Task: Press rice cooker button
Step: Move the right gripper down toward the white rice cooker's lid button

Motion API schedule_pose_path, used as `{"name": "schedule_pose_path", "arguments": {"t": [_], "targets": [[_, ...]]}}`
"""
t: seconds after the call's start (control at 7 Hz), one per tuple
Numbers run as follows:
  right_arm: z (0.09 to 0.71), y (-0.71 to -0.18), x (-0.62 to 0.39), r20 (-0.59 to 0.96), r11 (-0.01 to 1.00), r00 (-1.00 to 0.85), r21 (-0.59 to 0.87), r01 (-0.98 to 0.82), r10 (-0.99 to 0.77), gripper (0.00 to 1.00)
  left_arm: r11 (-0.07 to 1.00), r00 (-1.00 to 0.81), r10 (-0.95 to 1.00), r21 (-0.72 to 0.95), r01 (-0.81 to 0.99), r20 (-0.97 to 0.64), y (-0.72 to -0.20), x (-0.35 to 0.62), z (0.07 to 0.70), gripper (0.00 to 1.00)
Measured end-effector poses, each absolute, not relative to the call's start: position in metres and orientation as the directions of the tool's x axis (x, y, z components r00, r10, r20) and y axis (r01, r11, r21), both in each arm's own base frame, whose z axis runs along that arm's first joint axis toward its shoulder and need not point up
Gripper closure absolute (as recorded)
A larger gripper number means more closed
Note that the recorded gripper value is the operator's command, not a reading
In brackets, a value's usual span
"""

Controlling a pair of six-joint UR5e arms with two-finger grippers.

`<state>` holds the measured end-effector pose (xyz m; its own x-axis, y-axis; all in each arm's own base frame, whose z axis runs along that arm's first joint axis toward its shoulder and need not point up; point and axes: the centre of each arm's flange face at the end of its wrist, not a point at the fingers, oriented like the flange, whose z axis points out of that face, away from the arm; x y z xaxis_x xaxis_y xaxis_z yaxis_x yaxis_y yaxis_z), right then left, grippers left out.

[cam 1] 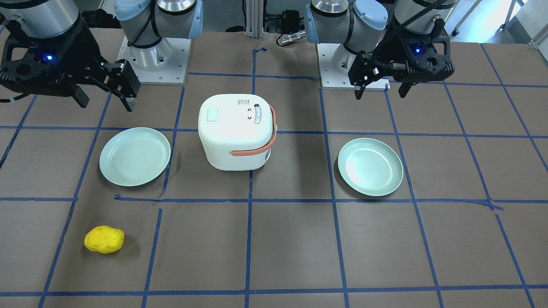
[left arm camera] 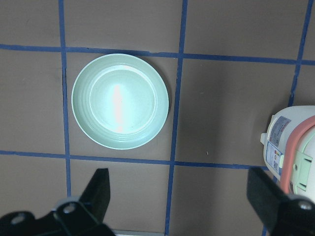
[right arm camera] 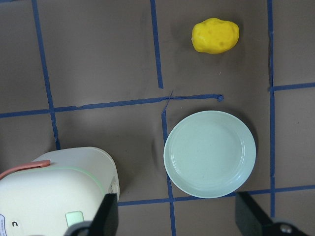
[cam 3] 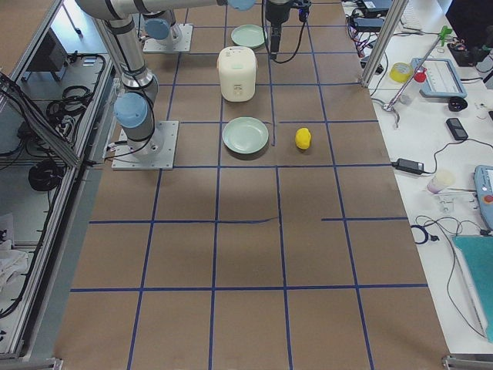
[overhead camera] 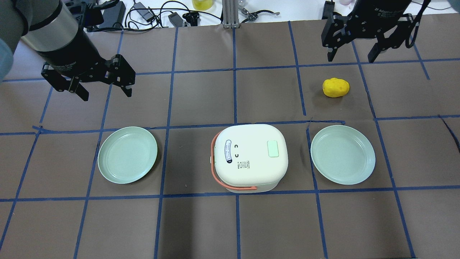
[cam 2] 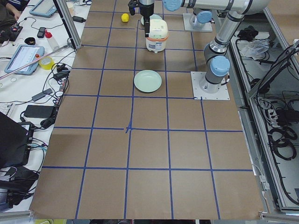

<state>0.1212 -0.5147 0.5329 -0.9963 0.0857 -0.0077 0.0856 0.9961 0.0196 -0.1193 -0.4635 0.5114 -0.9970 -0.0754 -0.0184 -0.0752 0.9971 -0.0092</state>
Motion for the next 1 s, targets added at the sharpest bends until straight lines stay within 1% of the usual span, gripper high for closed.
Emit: {"name": "schedule_pose_path", "arguments": {"t": [0.14,0.29,0.71,1.0], "targets": [[0.532,-0.508,0.126,-0.005,0.996,-0.997,0.047,0.078,0.079,0.96,0.997,-0.997,-0.076,-0.009,-0.076,-0.018,-0.463,-0.119,0.511,0.00],[0.528,-0.501,0.138,-0.002,0.994,-0.997,0.073,0.080,0.081,1.00,0.997,-0.997,-0.076,-0.009,-0.075,-0.018,-0.464,-0.119,0.511,0.00],[0.486,-0.476,0.204,0.023,0.984,-0.992,0.125,0.126,0.124,1.00,0.997,-0.997,-0.074,-0.009,-0.074,-0.018,-0.464,-0.119,0.511,0.00],[0.441,-0.458,0.242,0.030,0.985,-0.991,0.107,0.134,0.132,1.00,0.997,-0.997,-0.075,-0.009,-0.075,-0.018,-0.464,-0.119,0.511,0.00]]}}
